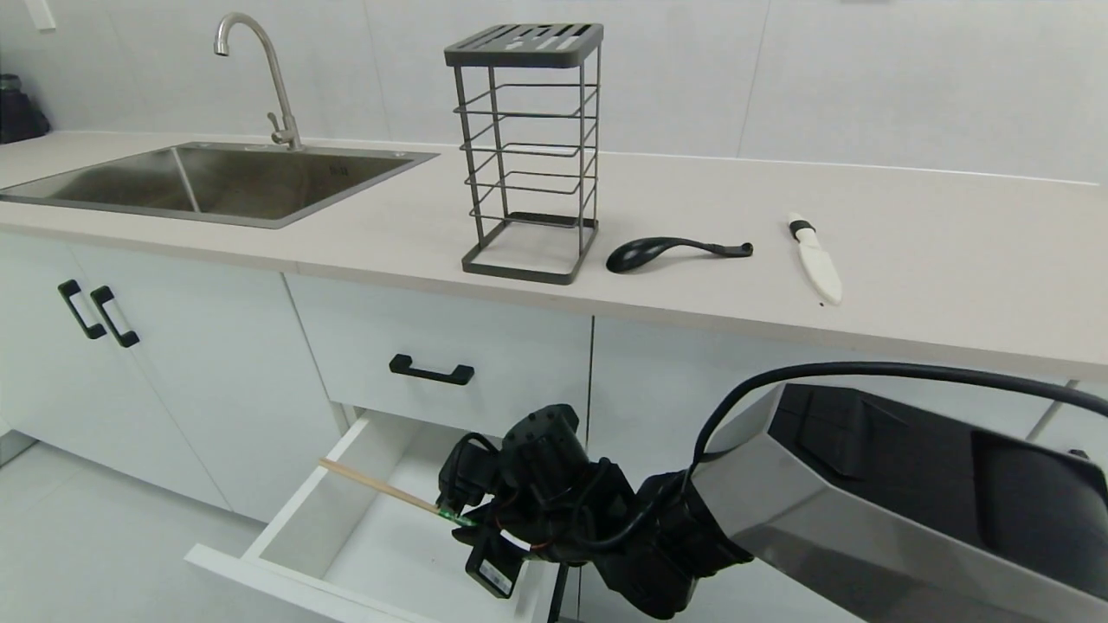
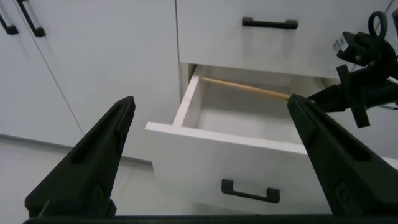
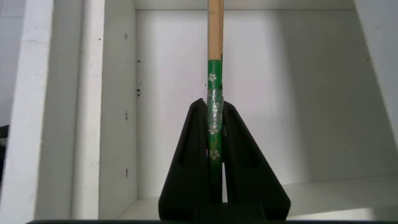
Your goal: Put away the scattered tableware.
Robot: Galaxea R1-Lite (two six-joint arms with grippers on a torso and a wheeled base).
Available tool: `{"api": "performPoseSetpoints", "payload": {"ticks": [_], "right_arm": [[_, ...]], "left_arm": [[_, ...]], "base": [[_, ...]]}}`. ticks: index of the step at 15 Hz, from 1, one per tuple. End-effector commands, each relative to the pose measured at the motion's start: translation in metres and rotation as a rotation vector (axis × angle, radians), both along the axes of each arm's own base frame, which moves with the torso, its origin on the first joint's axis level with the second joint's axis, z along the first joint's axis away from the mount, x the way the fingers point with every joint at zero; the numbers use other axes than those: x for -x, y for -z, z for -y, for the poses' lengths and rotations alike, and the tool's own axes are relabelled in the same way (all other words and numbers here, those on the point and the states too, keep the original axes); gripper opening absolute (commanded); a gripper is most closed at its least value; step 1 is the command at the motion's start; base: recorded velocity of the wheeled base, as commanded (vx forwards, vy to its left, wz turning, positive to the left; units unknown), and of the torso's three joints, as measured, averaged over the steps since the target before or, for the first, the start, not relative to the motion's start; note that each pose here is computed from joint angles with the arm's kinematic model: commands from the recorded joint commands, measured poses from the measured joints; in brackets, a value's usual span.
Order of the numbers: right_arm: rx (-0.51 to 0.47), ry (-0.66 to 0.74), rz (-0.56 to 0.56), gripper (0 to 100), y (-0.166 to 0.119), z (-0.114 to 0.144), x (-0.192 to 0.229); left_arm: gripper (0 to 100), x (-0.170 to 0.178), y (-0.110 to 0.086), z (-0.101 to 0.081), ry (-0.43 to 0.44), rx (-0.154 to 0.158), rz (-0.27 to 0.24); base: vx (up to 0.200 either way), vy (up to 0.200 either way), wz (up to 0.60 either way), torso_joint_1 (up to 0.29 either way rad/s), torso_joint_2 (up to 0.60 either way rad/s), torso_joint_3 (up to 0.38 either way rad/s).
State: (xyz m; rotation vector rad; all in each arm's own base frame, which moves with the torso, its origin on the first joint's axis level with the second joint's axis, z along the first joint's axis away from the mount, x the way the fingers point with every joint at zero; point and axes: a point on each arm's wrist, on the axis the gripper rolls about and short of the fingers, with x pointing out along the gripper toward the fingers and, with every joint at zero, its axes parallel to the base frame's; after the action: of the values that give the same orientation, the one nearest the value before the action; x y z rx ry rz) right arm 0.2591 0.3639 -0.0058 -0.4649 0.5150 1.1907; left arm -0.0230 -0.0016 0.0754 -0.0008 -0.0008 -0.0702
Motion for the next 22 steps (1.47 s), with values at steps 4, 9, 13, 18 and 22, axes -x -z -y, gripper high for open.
{"api": "performPoseSetpoints", "payload": {"ticks": [4,9,13,18,22], "right_arm": [[-0.022,-0.001,0.017,0,-0.001,-0.009,-0.006],[-0.068,0.001,0.052,0,-0.006,-0.024,-0.019],[-0.034,0.025,0.04,0,0.0,-0.034,-0.029],[0.07,0.195,0.057,0,0.013,-0.02,-0.023],[0.043,0.21,0.087,0,0.0,-0.026,-0.011]], "left_arm": [[100,0.0,0.0,0.0,0.0,0.001,0.001],[100,0.0,0.0,0.0,0.0,0.001,0.001],[100,0.0,0.0,0.0,0.0,0.001,0.001],[100,0.0,0.0,0.0,0.0,0.001,0.001],[100,0.0,0.0,0.0,0.0,0.001,0.001]], "base": [[0.0,0.0,0.0,-0.079,0.22,0.08],[0.0,0.0,0.0,0.0,0.07,0.022],[0.0,0.0,0.0,-0.001,0.0,0.013],[0.0,0.0,0.0,0.0,0.0,0.0],[0.0,0.0,0.0,0.0,0.0,0.0]]}}
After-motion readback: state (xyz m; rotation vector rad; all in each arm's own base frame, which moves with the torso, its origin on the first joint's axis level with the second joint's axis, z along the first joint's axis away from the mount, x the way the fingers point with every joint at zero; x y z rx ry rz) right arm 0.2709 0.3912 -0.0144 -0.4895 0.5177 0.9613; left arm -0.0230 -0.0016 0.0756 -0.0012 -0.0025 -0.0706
